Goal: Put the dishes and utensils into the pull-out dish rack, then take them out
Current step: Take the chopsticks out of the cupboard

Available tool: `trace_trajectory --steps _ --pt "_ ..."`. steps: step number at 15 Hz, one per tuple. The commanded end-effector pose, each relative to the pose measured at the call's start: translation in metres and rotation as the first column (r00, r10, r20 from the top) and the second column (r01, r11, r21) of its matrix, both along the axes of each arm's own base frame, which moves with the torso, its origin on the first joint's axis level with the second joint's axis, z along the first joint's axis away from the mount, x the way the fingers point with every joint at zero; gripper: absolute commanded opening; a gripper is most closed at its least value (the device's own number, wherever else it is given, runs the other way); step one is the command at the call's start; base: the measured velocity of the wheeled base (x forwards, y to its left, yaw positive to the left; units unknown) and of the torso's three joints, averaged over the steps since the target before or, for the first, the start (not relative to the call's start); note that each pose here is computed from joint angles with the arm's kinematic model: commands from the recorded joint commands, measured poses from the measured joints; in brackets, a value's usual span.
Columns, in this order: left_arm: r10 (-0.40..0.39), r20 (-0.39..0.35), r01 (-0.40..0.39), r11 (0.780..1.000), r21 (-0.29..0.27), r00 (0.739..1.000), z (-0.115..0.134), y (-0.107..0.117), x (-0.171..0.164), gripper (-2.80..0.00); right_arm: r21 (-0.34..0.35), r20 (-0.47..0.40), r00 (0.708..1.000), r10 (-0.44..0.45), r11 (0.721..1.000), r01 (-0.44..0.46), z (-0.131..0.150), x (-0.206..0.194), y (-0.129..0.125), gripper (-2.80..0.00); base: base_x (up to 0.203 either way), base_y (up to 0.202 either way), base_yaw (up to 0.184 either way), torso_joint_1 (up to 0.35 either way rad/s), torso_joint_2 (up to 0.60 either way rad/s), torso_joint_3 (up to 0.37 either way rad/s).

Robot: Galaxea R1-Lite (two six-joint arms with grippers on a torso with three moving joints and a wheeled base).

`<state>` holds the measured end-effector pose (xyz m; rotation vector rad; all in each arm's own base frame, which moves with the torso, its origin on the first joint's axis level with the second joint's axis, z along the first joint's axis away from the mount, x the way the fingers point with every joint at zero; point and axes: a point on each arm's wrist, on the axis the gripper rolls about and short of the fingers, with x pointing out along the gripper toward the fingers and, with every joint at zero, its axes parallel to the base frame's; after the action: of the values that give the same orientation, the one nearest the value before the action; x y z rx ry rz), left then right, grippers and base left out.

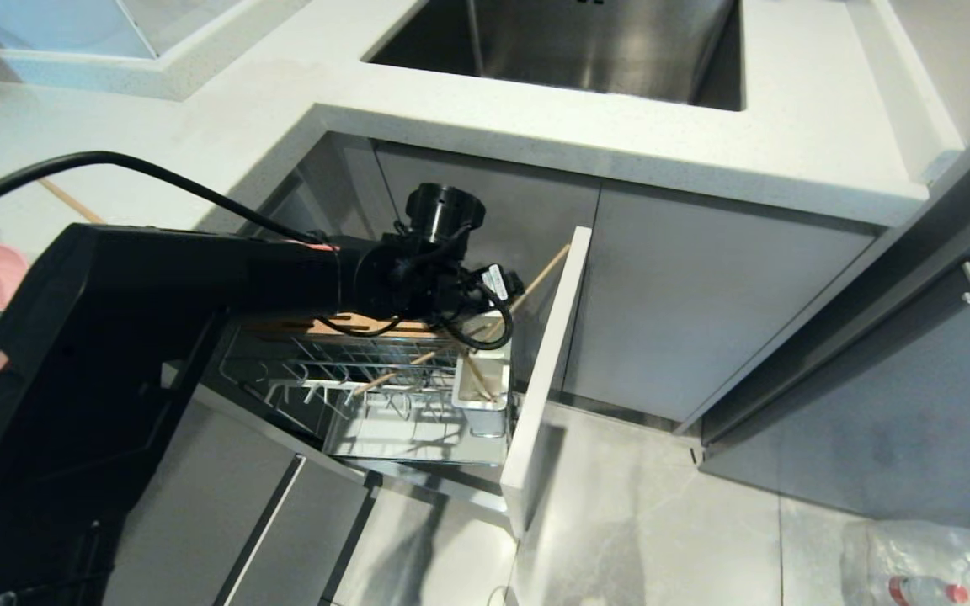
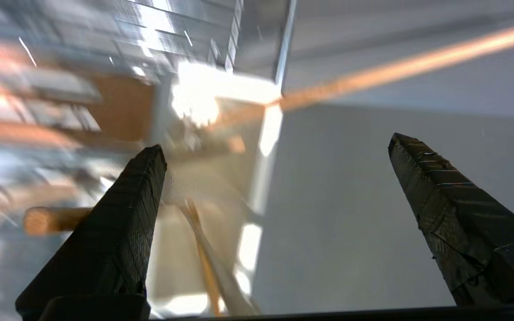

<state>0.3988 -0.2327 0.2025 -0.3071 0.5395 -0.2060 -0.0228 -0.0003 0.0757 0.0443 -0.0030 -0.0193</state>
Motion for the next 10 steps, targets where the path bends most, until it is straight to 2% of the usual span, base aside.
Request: trace_trajectory --steps 1,3,6,10 --pt "-0.027 0.035 0.026 0.999 0.047 0.999 0.002 0.001 -0.001 0.00 0.000 0.000 1.000 0.001 1.000 -0.001 0.000 0.000 0.000 -2.80 0.000 0.000 0.000 0.000 0.00 0.000" --pt "-0.061 0.086 0.053 0.994 0.094 0.994 0.006 0.002 -0.003 0.00 0.000 0.001 1.000 0.001 1.000 -0.001 0.000 0.000 0.000 -2.80 0.000 0.000 0.000 0.000 0.00 0.000" --pt "-0.077 0.109 0.066 0.992 0.106 0.991 0.016 0.005 -0.010 0.00 0.000 0.000 1.000 0.001 1.000 -0.001 0.000 0.000 0.000 -2.80 0.000 0.000 0.000 0.000 0.00 0.000" --pt "-0.151 0.140 0.122 0.973 0.195 0.978 0.021 0.005 -0.016 0.00 0.000 0.000 1.000 0.001 1.000 -0.001 0.000 0.000 0.000 -2.80 0.000 0.000 0.000 0.000 0.00 0.000"
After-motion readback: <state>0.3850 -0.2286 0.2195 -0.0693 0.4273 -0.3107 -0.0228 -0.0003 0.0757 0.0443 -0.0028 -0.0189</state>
